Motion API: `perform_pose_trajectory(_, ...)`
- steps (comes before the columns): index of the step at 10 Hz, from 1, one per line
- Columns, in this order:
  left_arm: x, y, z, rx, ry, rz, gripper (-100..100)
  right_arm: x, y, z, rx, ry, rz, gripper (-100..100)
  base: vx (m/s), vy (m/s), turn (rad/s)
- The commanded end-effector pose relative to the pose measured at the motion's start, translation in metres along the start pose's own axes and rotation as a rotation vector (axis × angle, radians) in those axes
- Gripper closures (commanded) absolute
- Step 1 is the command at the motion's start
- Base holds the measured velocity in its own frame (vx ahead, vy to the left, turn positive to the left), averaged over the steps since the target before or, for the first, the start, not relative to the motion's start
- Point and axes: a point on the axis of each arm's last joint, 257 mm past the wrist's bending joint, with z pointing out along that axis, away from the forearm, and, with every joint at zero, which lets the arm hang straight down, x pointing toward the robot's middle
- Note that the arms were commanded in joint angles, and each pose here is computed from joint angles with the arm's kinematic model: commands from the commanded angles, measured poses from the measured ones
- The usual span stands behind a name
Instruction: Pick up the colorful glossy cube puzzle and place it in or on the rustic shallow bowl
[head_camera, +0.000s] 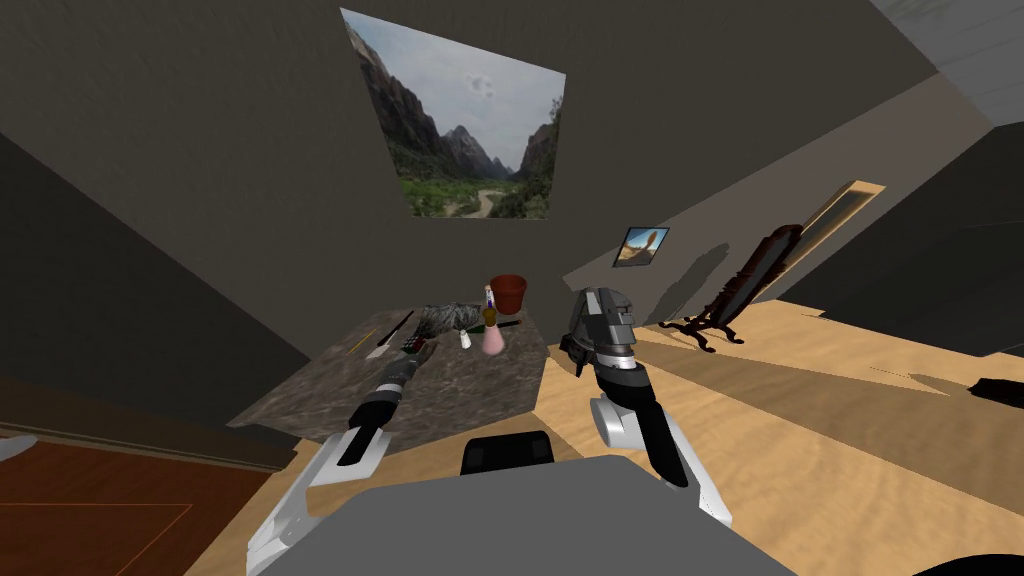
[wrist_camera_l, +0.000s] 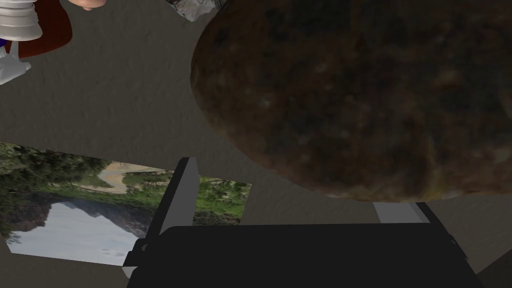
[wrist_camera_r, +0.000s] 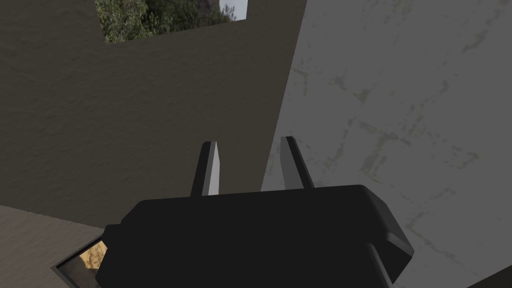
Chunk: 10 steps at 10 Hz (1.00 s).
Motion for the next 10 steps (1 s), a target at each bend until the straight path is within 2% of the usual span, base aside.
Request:
perform_pose_trajectory(1,-0.012,0.006,0.005,-0.014,-0.001,0.003,-100,0.000,0.000,0.000,0.000,0.000,0.000,0,-0.029,-0.010,-0.106)
perform_pose_trajectory(9,-0.062,0.024,0.020,-0.066,-0.012,0.006,-100,0.000,0.000,0.000,0.000,0.000,0.000,0,-0.042,-0.015,-0.068)
perform_pose_trajectory(10,-0.059,0.023,0.019,-0.059,-0.012,0.008,-100,0.000,0.000,0.000,0.000,0.000,0.000,0,-0.015,-0.008,-0.010)
